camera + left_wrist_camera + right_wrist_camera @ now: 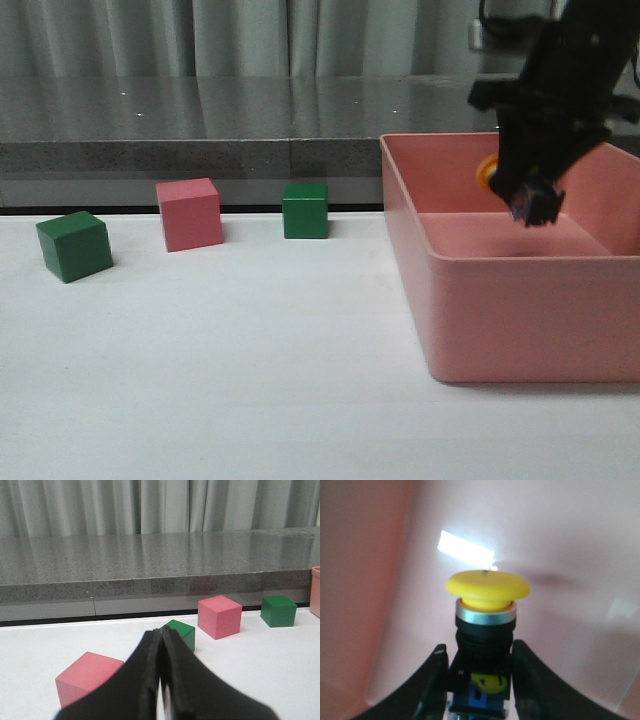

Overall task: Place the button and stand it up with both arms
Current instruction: 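Lift the button out of the bin and carry it toward the cubes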

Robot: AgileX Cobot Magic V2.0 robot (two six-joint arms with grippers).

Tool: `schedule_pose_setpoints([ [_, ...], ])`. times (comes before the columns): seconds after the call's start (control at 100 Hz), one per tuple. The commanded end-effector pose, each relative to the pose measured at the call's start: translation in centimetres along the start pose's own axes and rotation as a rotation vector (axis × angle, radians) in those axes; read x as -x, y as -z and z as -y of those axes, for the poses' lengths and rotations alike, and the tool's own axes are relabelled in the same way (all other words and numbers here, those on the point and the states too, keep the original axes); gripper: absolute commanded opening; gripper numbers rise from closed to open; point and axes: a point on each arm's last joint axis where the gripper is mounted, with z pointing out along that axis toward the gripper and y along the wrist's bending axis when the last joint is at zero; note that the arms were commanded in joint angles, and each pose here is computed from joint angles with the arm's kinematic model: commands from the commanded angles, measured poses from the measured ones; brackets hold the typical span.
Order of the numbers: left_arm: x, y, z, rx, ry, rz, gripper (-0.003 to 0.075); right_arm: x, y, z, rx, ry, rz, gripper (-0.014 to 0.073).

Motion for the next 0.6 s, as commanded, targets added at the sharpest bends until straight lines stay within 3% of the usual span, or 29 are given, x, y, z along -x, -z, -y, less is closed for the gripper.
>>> schedule_pose_setpoints([
  [0.0, -0.5, 0.1, 0.2, -0.021, 0.007, 0.074, -0.0020, 1.0, 5.6, -3.6, 0.068, 0.138, 0.125, -0.0066],
  [0.13, -0.5, 0.1, 0.2, -0.021, 0.007, 0.074, -0.0020, 2.0, 7.2, -9.0, 0.176, 0.396, 0.188, -0.0070],
  [0.36, -0.5, 0.1, 0.2, -0.021, 0.007, 0.074, -0.0020, 2.6, 5.4, -17.8, 0.197, 0.937, 0.266, -0.0069],
  [0.59, -0.5, 0.1, 0.2, -0.021, 0.007, 0.074, -0.0020, 3.6, -0.8, -22.0, 0.174, 1.160, 0.211, -0.0069],
])
